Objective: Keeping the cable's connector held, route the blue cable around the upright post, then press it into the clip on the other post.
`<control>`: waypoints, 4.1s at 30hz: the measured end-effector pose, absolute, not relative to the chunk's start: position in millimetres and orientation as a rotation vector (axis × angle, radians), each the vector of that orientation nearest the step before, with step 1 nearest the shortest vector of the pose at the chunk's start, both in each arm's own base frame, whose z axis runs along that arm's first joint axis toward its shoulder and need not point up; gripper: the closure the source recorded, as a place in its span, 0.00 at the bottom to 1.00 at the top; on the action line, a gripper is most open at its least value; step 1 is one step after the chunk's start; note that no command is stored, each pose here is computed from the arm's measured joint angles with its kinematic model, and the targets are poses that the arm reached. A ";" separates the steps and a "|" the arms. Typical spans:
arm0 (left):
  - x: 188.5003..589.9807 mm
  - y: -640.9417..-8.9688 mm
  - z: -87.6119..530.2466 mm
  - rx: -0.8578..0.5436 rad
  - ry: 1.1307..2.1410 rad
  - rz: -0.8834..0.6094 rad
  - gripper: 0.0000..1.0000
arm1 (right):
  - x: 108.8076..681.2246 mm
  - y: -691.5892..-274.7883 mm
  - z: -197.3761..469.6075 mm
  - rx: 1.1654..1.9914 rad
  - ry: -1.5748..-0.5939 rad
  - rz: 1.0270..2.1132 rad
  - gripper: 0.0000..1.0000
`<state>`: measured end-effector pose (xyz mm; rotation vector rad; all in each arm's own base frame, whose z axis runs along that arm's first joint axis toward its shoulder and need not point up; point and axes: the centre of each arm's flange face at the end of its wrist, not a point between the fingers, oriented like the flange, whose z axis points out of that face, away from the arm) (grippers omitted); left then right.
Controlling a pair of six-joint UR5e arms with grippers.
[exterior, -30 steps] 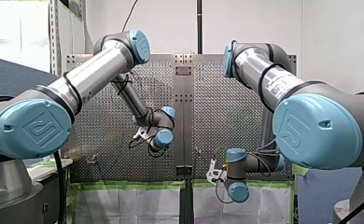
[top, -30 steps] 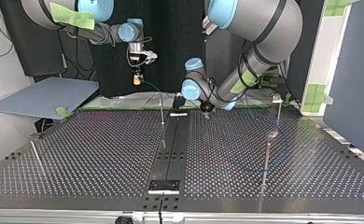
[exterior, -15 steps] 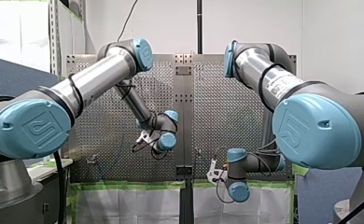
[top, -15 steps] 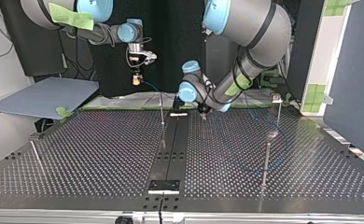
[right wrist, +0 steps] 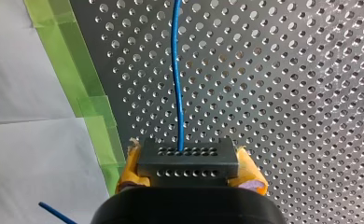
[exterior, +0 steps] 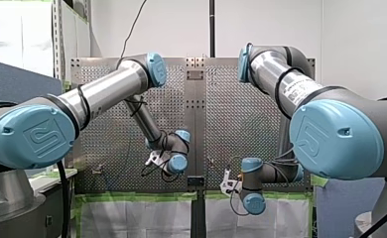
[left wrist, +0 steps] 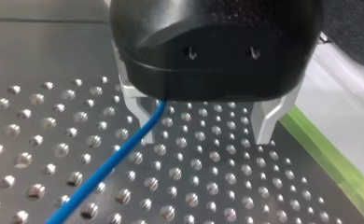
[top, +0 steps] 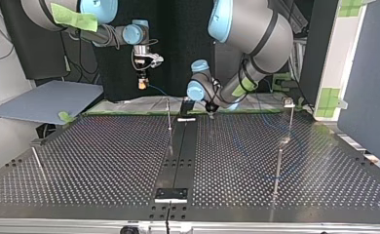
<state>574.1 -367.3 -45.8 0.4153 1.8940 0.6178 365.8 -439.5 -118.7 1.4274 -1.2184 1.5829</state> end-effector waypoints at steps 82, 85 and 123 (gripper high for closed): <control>522.7 -423.5 -111.2 0.365 2.120 -0.098 0.00 | 356.7 -450.6 -123.3 1.645 -1.100 1.610 1.00; 520.8 -428.4 -111.3 0.362 2.118 -0.136 0.00 | 356.7 -450.4 -123.6 1.651 -1.098 1.610 1.00; 500.9 -464.9 -110.8 0.303 2.134 -0.440 0.00 | 354.0 -454.6 -123.6 1.666 -1.097 1.612 1.00</control>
